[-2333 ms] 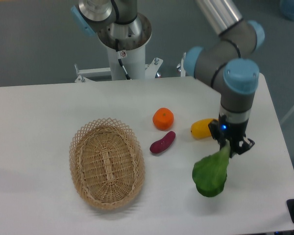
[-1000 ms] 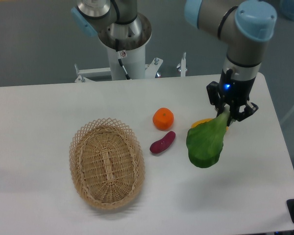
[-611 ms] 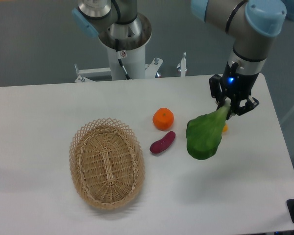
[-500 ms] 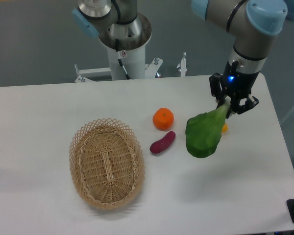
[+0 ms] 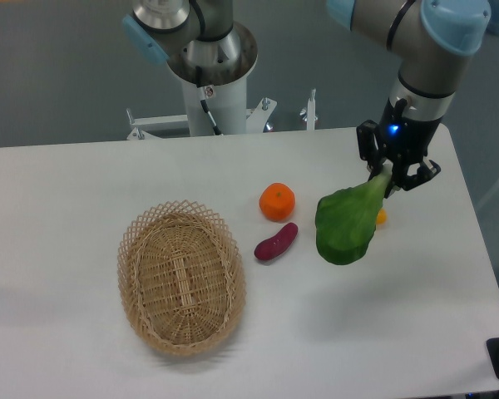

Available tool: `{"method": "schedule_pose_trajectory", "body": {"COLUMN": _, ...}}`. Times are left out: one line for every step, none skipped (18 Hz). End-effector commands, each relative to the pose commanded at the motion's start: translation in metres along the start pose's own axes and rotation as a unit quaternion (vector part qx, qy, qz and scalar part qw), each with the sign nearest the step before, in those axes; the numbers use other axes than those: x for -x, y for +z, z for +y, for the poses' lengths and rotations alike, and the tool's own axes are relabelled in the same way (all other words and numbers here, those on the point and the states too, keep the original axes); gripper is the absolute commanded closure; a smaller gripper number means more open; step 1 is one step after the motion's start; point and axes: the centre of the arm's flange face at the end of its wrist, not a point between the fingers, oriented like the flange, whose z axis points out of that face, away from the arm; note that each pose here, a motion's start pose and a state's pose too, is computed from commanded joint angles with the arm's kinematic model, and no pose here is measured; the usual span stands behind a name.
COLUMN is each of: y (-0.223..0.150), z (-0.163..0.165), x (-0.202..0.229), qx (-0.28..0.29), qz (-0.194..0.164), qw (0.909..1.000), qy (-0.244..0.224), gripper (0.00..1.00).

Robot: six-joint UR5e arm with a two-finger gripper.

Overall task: Pick up the green vegetable from the table
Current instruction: 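Lift the held bok choy up off the table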

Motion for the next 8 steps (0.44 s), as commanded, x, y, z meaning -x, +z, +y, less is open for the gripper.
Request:
{"method": "schedule_pose_trajectory", "body": {"y": 0.0000, "z": 0.0001, "x": 0.0000, "qx": 0.001, "qz": 0.000, "qw": 1.0000, "qy": 0.000, "gripper": 0.64}}
{"method": "schedule_pose_trajectory", "body": {"y": -0.0002, "z": 0.0001, "x": 0.0001, "qx": 0.001, "qz": -0.001, "qw": 1.0000, "qy": -0.001, "gripper": 0.64}}
{"method": "schedule_pose_trajectory", "body": {"y": 0.0009, "z": 0.0002, "x": 0.0003, "qx": 0.000, "qz": 0.001, "qw": 1.0000, "qy": -0.001, "gripper": 0.64}}
{"method": "schedule_pose_trajectory", "body": {"y": 0.0008, "z": 0.0011, "x": 0.0005, "qx": 0.000, "qz": 0.001, "qw": 1.0000, "qy": -0.002, "gripper": 0.64}}
{"method": "schedule_pose_trajectory", "body": {"y": 0.0006, "z": 0.0011, "x": 0.0007, "qx": 0.000, "qz": 0.000, "qw": 1.0000, "qy": -0.002, "gripper": 0.64}}
{"method": "schedule_pose_trajectory", "body": {"y": -0.0002, "z": 0.0001, "x": 0.0001, "qx": 0.001, "qz": -0.001, "qw": 1.0000, "qy": -0.001, "gripper": 0.64}}
{"method": "schedule_pose_trajectory", "body": {"y": 0.0008, "z": 0.0003, "x": 0.0005, "qx": 0.001, "qz": 0.000, "qw": 1.0000, "qy": -0.001, "gripper": 0.64}}
{"method": "schedule_pose_trajectory", "body": {"y": 0.0008, "z": 0.0002, "x": 0.0005, "qx": 0.000, "qz": 0.000, "qw": 1.0000, "qy": -0.001, "gripper": 0.64}}
